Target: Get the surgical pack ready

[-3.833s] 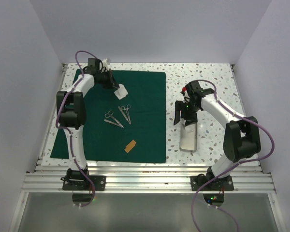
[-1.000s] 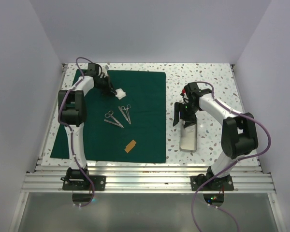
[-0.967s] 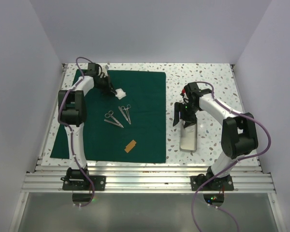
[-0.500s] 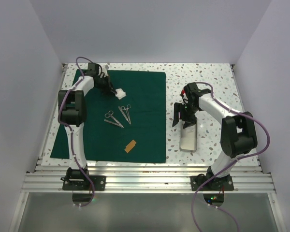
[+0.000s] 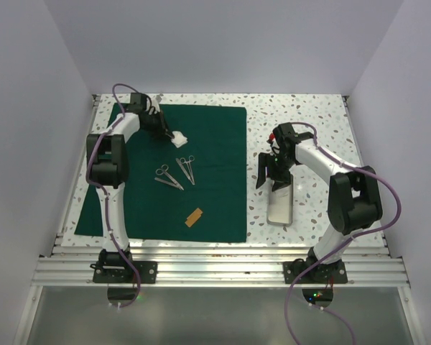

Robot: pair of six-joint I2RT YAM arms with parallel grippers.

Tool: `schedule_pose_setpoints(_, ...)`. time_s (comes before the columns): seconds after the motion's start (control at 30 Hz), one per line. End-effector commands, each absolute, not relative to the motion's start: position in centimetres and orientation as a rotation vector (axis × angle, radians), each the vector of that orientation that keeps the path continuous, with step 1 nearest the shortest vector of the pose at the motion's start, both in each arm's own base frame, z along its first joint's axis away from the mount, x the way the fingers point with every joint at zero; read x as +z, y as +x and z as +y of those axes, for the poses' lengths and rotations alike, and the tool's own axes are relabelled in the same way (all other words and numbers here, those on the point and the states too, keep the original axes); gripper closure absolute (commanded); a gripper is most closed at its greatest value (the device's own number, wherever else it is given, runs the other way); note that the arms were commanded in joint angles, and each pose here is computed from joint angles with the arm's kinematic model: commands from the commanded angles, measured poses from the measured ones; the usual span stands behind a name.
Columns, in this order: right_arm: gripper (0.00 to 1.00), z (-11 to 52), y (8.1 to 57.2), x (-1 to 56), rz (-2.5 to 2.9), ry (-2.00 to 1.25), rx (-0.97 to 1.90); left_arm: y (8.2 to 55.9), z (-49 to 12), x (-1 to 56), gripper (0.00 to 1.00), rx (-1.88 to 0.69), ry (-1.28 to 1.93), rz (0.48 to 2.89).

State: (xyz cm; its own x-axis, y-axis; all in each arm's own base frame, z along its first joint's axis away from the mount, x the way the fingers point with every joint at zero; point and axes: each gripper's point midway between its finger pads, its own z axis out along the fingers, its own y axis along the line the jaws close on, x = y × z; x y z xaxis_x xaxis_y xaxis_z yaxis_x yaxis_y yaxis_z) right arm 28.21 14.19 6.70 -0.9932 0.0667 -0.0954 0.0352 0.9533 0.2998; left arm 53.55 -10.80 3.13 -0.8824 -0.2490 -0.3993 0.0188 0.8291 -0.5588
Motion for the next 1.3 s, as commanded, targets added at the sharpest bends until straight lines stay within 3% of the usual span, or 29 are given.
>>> schedule_pose_setpoints(0.0, 0.35, 14.5, 28.3, 6.7, 3.003, 0.069, 0.496, 55.4, -10.8, 7.1, 0.91, -0.797, -0.127, 2.443)
schedule_pose_setpoints(0.27, 0.35, 14.3, 27.8, 6.3, 3.018, 0.066, 0.485, 55.9, -10.3, 7.0, 0.81, -0.762, -0.142, 2.440)
schedule_pose_setpoints(0.47, 0.35, 14.5, 28.1, 6.5, 3.014, 0.069, 0.491, 56.1, -9.2, 7.3, 0.57, -0.672, -0.165, 2.444)
schedule_pose_setpoints(0.5, 0.35, 14.5, 28.1, 6.5, 3.012, 0.069, 0.491, 56.1, -8.9, 7.5, 0.49, -0.649, -0.165, 2.443)
schedule_pose_setpoints(0.63, 0.35, 14.6, 28.2, 6.5, 3.010, 0.074, 0.504, 55.7, -6.2, 8.4, 0.35, -0.440, -0.250, 2.440)
schedule_pose_setpoints(0.67, 0.35, 14.6, 28.1, 6.4, 3.010, 0.072, 0.504, 54.9, -5.8, 9.1, 0.26, -0.416, -0.265, 2.432)
schedule_pose_setpoints(0.73, 0.35, 14.7, 28.0, 6.3, 3.013, 0.070, 0.507, 54.3, -5.1, 9.5, 0.21, -0.372, -0.311, 2.423)
schedule_pose_setpoints(0.83, 0.35, 14.8, 28.1, 6.4, 3.007, 0.065, 0.519, 52.6, -6.4, 9.4, 0.21, -0.460, -0.349, 2.440)
schedule_pose_setpoints(0.97, 0.35, 14.9, 28.1, 6.4, 3.002, 0.061, 0.527, 49.8, -8.9, 7.7, 0.30, -0.603, -0.420, 2.493)
schedule_pose_setpoints(1.27, 0.35, 14.5, 27.2, 6.4, 3.004, 0.046, 0.520, 50.1, -12.6, 6.5, 0.33, -0.824, -0.524, 2.435)
